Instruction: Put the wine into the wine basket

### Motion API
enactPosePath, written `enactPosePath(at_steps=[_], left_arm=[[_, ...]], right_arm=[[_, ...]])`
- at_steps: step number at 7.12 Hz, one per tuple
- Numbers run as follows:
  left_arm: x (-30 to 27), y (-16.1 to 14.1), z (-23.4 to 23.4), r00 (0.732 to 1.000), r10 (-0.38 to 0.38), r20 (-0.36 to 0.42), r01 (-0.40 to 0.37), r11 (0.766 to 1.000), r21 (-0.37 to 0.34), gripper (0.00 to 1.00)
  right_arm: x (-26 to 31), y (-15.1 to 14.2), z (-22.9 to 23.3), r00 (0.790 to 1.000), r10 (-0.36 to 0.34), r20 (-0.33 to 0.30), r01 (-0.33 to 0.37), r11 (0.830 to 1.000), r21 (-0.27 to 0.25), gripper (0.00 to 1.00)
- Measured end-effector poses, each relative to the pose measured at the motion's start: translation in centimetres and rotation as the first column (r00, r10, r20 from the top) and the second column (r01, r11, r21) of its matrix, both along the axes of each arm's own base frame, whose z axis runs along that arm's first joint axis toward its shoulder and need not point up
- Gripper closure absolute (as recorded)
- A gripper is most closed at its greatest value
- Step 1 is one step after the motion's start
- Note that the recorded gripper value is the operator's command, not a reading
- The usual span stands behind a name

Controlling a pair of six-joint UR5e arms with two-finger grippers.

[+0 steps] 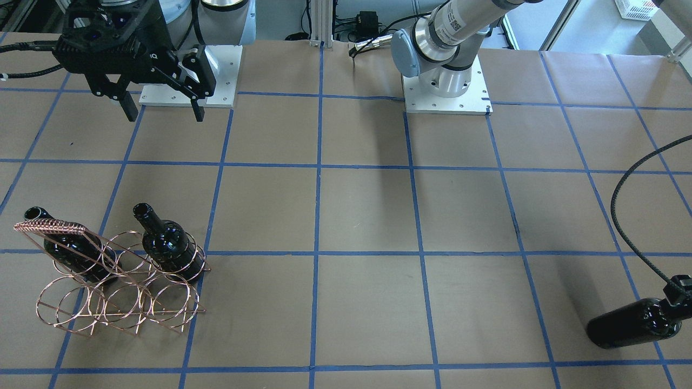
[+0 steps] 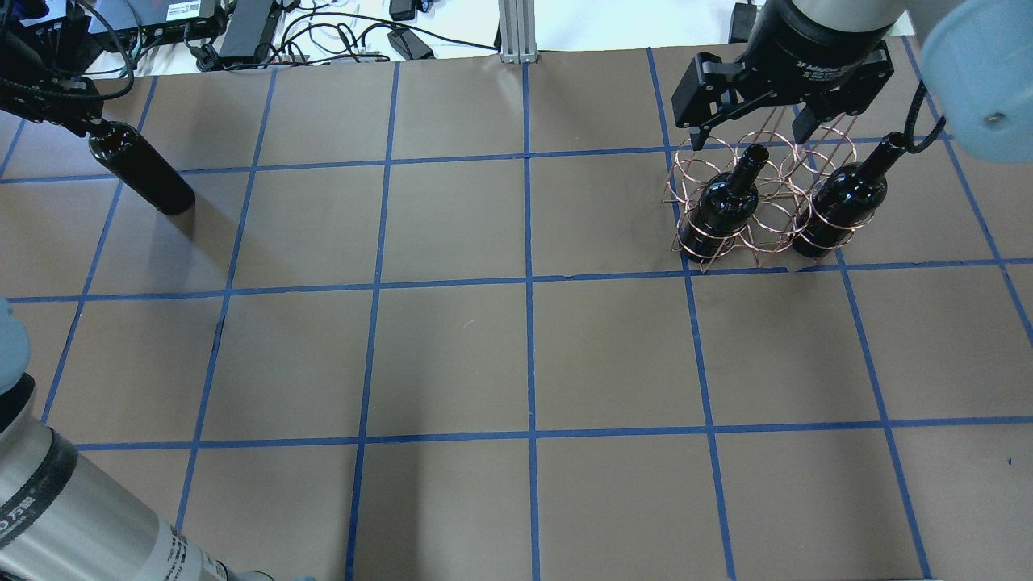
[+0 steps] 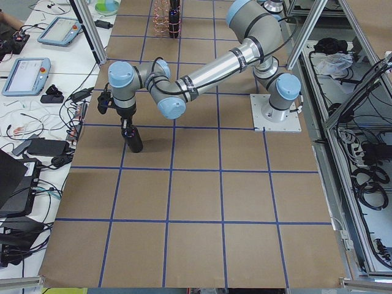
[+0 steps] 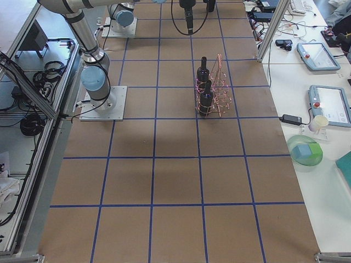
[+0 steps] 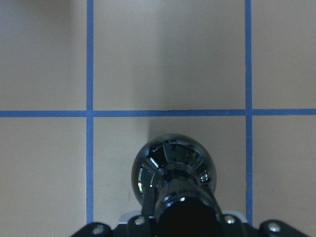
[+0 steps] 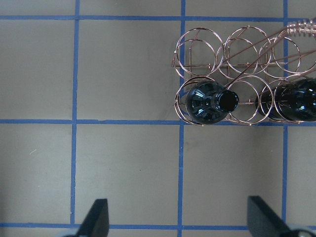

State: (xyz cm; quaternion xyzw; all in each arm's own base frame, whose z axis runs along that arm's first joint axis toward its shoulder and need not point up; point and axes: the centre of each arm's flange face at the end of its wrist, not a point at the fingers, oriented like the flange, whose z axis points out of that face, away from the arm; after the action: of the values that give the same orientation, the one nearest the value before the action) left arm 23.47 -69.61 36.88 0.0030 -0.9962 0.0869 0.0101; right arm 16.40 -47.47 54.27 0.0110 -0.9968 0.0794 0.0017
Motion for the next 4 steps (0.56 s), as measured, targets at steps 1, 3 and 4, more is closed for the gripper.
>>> enactPosePath(at_steps=[1,3,4], left_arm=[[-0.3,0.2,0.5,1.0,-0.001,-0.008,0.0,1.0,-0.01,1.0],[-2.0,0.8,2.0,1.0,0.016,-0.013,-0.016,1.0,-0.016,1.0],[-4.1,1.2,2.6,0.999,0.035,-0.019,-0.035,0.999,-0.015,1.0]], right_arm=[[0.0,0.0,0.0,1.0,0.0,0.0,0.0,1.0,0.0,0.0],[0.0,0.0,0.0,1.0,0.0,0.0,0.0,1.0,0.0,0.0],[0.0,0.0,0.0,1.0,0.0,-0.002,0.0,1.0,0.0,0.0]])
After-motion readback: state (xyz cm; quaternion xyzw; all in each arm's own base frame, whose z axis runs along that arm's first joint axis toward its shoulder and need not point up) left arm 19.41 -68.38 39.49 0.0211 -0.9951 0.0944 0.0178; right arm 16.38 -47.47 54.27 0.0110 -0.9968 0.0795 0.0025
